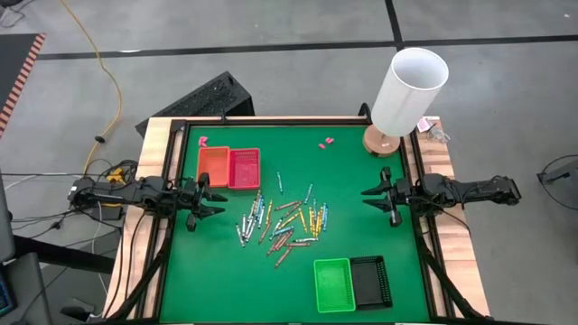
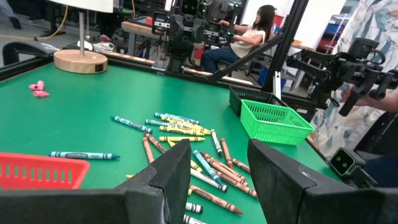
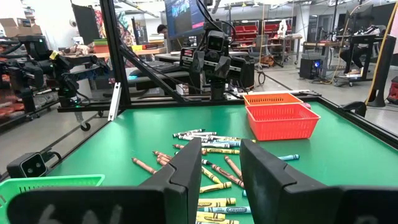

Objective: Sort crayons

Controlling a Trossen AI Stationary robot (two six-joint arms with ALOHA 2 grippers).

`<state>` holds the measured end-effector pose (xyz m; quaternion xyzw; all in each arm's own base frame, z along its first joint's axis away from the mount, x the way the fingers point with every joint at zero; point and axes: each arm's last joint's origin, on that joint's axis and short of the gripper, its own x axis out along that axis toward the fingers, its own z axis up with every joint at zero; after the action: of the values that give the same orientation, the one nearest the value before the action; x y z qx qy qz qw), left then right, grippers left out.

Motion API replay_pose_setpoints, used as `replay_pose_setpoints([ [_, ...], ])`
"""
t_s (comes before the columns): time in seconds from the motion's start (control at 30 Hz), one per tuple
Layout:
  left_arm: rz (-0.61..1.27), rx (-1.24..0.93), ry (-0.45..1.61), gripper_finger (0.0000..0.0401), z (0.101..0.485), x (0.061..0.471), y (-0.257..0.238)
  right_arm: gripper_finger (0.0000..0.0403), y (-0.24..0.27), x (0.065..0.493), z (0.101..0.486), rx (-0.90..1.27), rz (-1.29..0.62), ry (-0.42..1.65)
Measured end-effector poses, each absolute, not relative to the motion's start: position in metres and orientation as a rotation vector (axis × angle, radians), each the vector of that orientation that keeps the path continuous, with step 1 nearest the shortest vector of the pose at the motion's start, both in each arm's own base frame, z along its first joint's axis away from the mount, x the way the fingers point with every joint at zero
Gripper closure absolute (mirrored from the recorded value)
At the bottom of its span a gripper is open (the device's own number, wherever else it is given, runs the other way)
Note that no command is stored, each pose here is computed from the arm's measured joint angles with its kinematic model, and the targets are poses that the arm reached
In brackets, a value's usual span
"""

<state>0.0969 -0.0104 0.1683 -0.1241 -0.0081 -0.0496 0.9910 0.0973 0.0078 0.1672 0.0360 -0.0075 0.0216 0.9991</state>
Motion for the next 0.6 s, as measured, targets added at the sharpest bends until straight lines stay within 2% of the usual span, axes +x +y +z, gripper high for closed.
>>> replay_pose_setpoints([
  [0.33,-0.075,-0.240,-0.022,0.0252,0.1686,0.0969,-0.0097,0.0280,0.0075,0.0972,0.1678,0.074,0.035,-0.023],
  [0.47,-0.074,-0.368,-0.019,0.0252,0.1688,0.0969,-0.0096,0.0280,0.0056,0.0973,0.1692,0.081,0.002,-0.038],
  [0.6,0.024,-0.435,-0.061,0.0252,0.1709,0.0969,-0.0066,0.0280,0.0057,0.0973,0.1691,0.081,0.003,-0.037],
])
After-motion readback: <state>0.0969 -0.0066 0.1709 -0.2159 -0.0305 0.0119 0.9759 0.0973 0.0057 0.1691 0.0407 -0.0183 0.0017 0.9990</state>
